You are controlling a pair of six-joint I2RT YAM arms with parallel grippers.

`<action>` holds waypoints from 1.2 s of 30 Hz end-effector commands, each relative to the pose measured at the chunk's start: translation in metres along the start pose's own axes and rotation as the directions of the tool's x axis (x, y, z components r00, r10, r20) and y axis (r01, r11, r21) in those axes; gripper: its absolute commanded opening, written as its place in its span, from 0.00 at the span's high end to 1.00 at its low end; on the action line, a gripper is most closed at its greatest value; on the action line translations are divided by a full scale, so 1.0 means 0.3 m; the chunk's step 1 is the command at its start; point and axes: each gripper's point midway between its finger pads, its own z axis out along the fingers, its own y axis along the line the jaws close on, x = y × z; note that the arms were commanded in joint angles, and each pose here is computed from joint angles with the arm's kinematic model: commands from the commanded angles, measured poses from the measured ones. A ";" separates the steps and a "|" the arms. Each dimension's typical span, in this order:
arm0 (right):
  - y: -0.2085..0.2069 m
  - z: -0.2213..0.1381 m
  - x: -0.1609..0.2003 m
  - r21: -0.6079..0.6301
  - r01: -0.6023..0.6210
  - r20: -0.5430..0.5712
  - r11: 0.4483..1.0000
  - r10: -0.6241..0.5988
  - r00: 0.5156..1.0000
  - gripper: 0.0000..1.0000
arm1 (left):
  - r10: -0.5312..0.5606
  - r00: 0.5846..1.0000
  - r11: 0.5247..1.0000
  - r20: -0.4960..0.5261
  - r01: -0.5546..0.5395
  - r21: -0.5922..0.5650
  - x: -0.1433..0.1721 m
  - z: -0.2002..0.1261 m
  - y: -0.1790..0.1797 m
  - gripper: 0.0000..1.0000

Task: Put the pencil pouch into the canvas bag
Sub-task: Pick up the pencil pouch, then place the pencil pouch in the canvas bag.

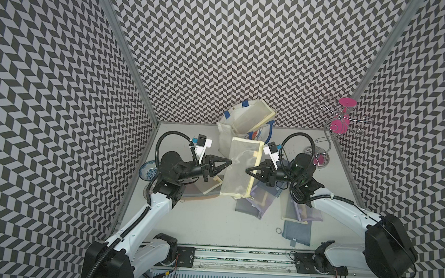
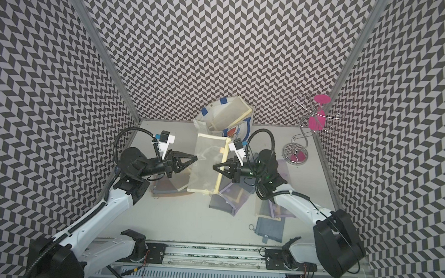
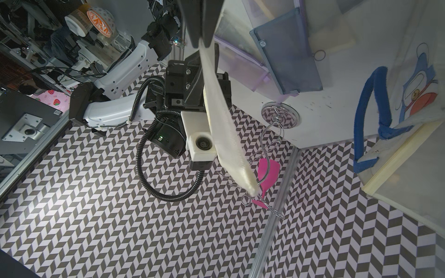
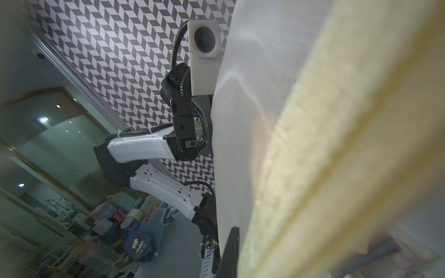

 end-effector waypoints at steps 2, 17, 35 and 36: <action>-0.060 -0.005 -0.118 0.140 0.020 0.096 0.990 -0.034 0.995 1.00 | 0.003 0.997 0.978 0.073 0.012 -0.209 -0.037 -0.032 0.134 0.55; -0.495 -0.164 -0.819 0.612 -0.129 0.487 0.780 -0.243 0.839 1.00 | 0.017 0.986 0.769 0.165 0.093 -0.633 -0.009 -0.231 0.369 0.08; -1.004 -0.092 -0.736 0.715 -0.225 0.442 0.663 -0.179 0.879 1.00 | 0.018 0.987 0.735 0.157 0.094 -0.671 0.013 -0.251 0.408 0.09; -1.009 -0.095 -0.715 0.716 -0.230 0.440 0.659 -0.171 0.882 1.00 | 0.017 0.987 0.734 0.157 0.094 -0.672 0.016 -0.251 0.412 0.09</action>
